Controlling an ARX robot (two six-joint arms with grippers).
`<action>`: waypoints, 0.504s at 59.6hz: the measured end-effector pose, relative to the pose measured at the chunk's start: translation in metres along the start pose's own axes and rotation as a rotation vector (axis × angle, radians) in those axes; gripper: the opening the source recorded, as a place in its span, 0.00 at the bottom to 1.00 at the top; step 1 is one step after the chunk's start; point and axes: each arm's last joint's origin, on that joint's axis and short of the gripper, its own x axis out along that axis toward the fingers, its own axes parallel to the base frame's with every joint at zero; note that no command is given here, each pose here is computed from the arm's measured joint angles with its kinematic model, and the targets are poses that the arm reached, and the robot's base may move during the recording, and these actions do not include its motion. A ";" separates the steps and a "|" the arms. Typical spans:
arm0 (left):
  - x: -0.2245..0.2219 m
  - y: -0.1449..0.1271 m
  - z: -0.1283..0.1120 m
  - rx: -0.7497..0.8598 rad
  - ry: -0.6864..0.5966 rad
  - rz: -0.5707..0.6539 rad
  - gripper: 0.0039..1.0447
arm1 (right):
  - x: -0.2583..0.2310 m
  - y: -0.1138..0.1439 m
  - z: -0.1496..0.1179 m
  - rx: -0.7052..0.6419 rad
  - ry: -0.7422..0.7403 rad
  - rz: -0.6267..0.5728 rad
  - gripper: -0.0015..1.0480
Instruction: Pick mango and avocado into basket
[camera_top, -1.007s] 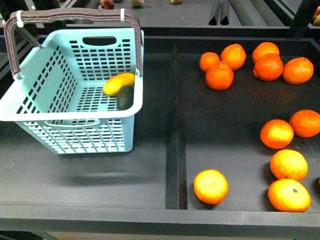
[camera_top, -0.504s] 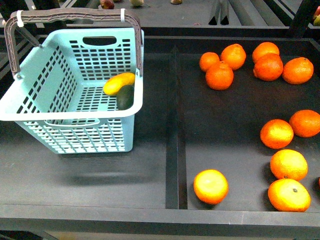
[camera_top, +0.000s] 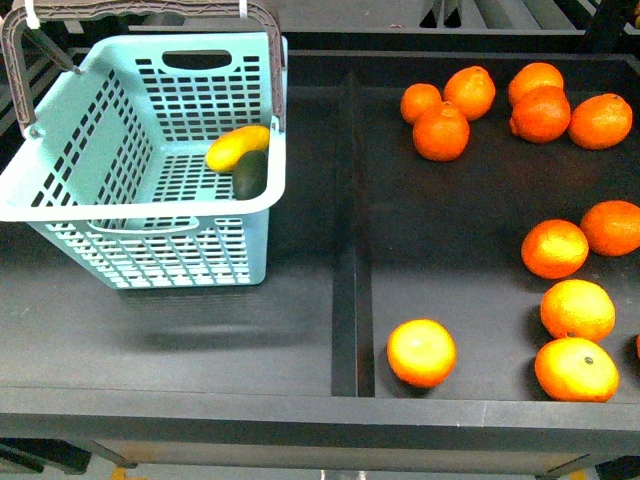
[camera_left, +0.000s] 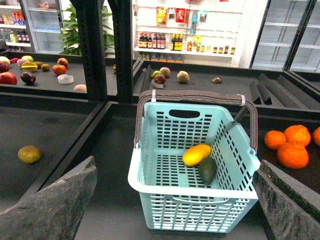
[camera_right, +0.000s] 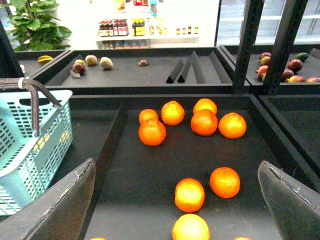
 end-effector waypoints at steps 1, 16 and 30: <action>0.000 0.000 0.000 0.000 0.000 0.000 0.92 | 0.000 0.000 0.000 0.000 0.000 0.000 0.92; 0.000 0.000 0.000 0.000 0.000 0.000 0.92 | 0.000 0.000 0.000 0.000 0.000 0.000 0.92; 0.000 0.000 0.000 0.000 0.000 0.000 0.92 | 0.000 0.000 0.000 0.000 0.000 0.000 0.92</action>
